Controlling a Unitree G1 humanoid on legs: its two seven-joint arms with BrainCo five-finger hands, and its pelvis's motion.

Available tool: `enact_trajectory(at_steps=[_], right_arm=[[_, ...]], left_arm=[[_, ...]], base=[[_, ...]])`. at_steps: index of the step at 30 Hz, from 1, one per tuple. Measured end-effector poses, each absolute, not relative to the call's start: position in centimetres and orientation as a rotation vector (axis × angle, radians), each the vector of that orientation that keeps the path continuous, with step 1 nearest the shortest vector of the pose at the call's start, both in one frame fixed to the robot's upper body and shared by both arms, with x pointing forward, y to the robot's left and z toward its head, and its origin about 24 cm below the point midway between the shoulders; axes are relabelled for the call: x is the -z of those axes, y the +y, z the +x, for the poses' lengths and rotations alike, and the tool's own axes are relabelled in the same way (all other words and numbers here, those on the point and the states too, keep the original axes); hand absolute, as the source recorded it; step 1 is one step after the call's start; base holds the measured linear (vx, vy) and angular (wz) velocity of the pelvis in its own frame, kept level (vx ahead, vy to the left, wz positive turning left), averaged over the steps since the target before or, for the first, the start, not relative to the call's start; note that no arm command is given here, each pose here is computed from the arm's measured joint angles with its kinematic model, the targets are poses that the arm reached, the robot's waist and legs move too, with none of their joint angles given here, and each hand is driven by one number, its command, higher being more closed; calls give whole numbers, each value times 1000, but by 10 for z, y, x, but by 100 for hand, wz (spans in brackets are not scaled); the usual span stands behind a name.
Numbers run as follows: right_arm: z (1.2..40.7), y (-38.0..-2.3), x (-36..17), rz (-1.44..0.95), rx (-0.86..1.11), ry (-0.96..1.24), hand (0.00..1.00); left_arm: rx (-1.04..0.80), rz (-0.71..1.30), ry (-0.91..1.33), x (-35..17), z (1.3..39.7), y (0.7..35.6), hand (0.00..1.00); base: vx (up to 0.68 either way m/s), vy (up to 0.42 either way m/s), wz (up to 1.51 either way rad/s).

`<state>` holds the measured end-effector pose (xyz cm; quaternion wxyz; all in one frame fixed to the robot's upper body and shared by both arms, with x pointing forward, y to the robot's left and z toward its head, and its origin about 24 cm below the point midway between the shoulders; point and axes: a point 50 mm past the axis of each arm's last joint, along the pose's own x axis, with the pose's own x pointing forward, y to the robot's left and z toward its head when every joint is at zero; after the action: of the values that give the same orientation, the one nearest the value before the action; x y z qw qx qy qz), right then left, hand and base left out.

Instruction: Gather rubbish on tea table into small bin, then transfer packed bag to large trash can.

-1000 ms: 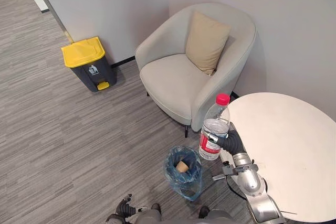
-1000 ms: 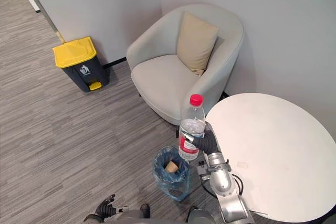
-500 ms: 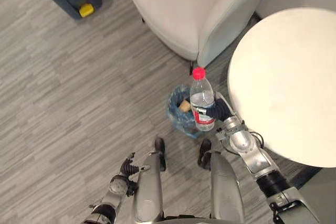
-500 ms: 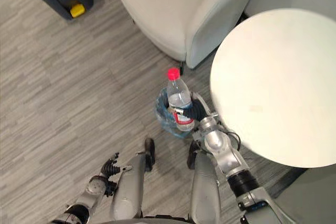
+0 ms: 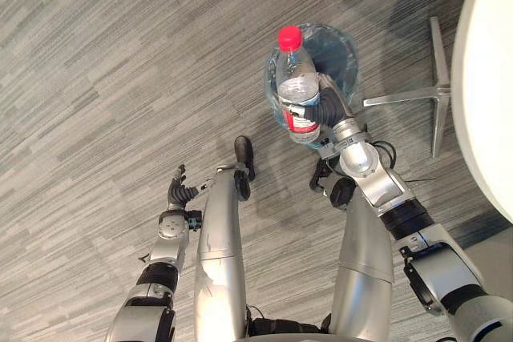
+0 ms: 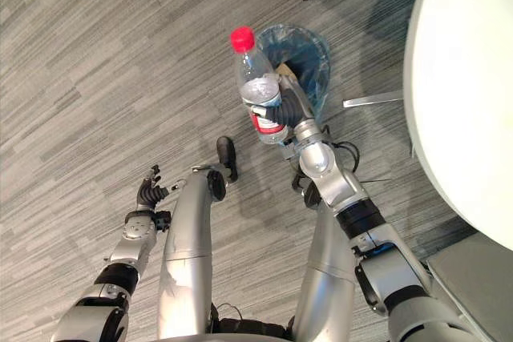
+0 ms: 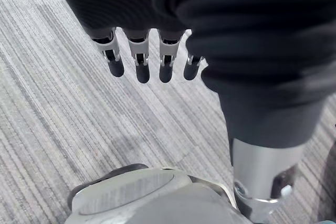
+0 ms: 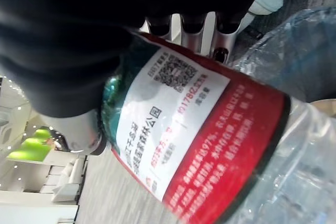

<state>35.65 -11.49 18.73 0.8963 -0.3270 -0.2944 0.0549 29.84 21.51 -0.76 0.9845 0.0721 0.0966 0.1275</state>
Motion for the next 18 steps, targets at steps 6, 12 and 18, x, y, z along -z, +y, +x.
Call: enact_trajectory(at_steps=[6, 12, 18], right_arm=[[373, -134, -194, -695, -5, -554, 100], [387, -152, -209, -694, 125, -528, 100], [393, -160, -225, -706, 196, -535, 0]], left_arm=[[-280, 111, 145, -1, 302, 216, 0], [-292, 76, 141, -1, 301, 216, 0], [-295, 68, 139, -1, 301, 217, 0]], base=[[-11, 31, 9], [-9, 32, 0], [0, 38, 1]])
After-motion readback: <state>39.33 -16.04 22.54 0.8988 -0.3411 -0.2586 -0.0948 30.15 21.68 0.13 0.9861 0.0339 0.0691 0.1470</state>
